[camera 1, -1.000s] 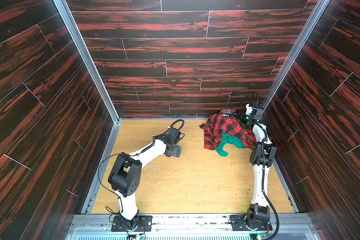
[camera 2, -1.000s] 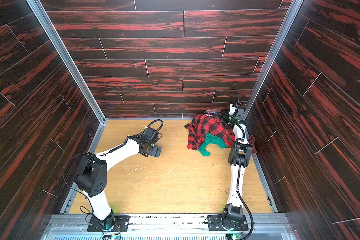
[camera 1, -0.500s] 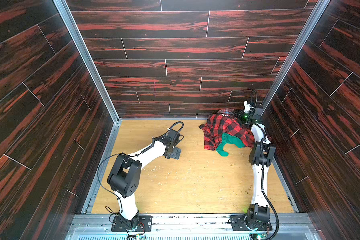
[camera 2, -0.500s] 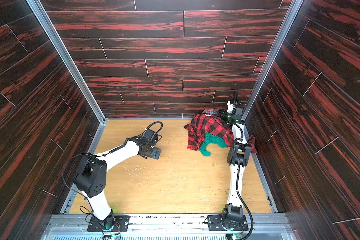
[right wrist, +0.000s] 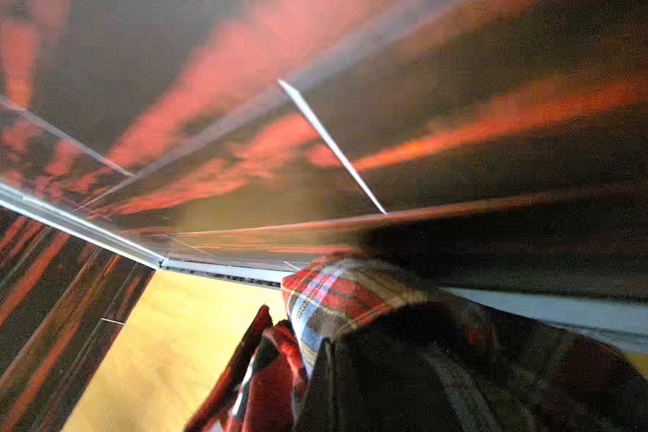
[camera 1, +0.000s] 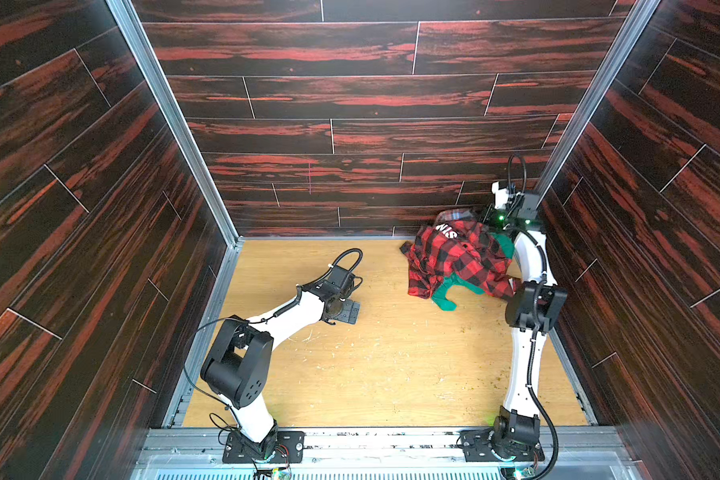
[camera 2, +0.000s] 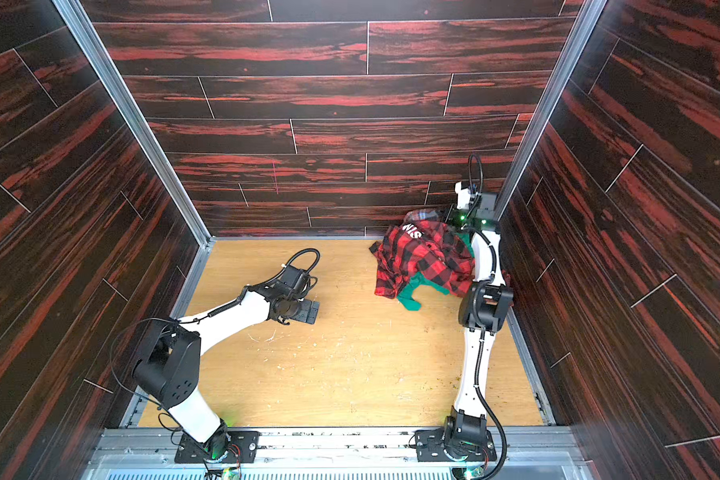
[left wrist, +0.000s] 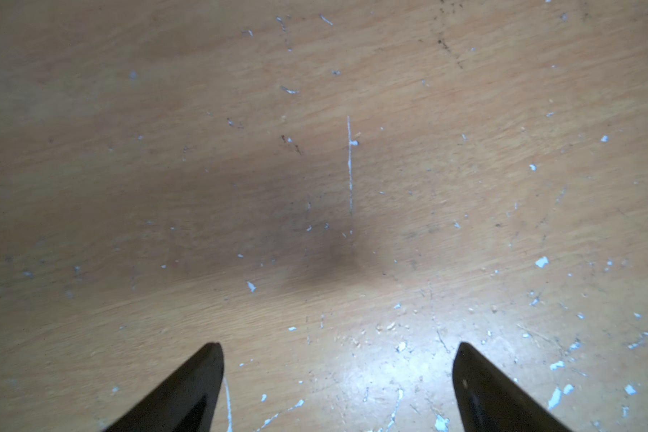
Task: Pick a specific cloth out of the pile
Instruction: 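Grasp the brown plaid shirt under the red check shirt with the right gripper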
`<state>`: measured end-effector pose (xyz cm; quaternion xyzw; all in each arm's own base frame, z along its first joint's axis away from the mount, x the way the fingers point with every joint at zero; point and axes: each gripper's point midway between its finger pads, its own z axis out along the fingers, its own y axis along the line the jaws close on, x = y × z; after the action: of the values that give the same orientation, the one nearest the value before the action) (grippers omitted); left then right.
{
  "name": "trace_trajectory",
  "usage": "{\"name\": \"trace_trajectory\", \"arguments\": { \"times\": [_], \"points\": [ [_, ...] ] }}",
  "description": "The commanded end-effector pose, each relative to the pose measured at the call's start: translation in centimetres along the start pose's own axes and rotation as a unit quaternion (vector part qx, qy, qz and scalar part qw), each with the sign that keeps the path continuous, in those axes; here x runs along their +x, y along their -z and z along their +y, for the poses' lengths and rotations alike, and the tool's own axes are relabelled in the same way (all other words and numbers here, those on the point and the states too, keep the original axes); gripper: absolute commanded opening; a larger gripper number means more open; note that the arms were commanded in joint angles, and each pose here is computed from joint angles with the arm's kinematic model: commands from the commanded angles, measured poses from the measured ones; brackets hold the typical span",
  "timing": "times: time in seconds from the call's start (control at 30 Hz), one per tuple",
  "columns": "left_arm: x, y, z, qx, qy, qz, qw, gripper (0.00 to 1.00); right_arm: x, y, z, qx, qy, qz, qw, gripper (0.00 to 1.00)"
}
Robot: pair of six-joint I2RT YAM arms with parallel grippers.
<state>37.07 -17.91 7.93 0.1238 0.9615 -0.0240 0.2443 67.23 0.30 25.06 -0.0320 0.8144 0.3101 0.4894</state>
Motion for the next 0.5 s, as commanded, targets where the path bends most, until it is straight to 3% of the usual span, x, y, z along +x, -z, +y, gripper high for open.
{"name": "trace_trajectory", "arguments": {
  "times": [0.0, 0.23, 0.37, 0.47],
  "points": [
    [-0.6, 1.1, -0.3, 0.019, -0.004, -0.023, 1.0, 0.98, -5.8, 5.6, 6.5, 0.001, 0.113, -0.038, 0.993, 0.0],
    [-0.1, 1.0, -0.5, 0.027, -0.018, -0.03, 0.999, 0.98, -7.4, 9.3, 9.0, 0.057, 0.169, -0.037, 0.983, 0.0],
    [0.1, 0.9, -0.5, 0.028, -0.021, -0.032, 0.999, 0.98, -3.0, 8.7, 9.7, 0.02, 0.113, 0.03, 0.993, 0.0],
    [0.5, 0.9, -0.1, 0.02, -0.019, -0.03, 0.999, 0.98, 1.9, 7.6, 11.1, -0.01, 0.096, 0.093, 0.991, 0.0]
  ]
}}
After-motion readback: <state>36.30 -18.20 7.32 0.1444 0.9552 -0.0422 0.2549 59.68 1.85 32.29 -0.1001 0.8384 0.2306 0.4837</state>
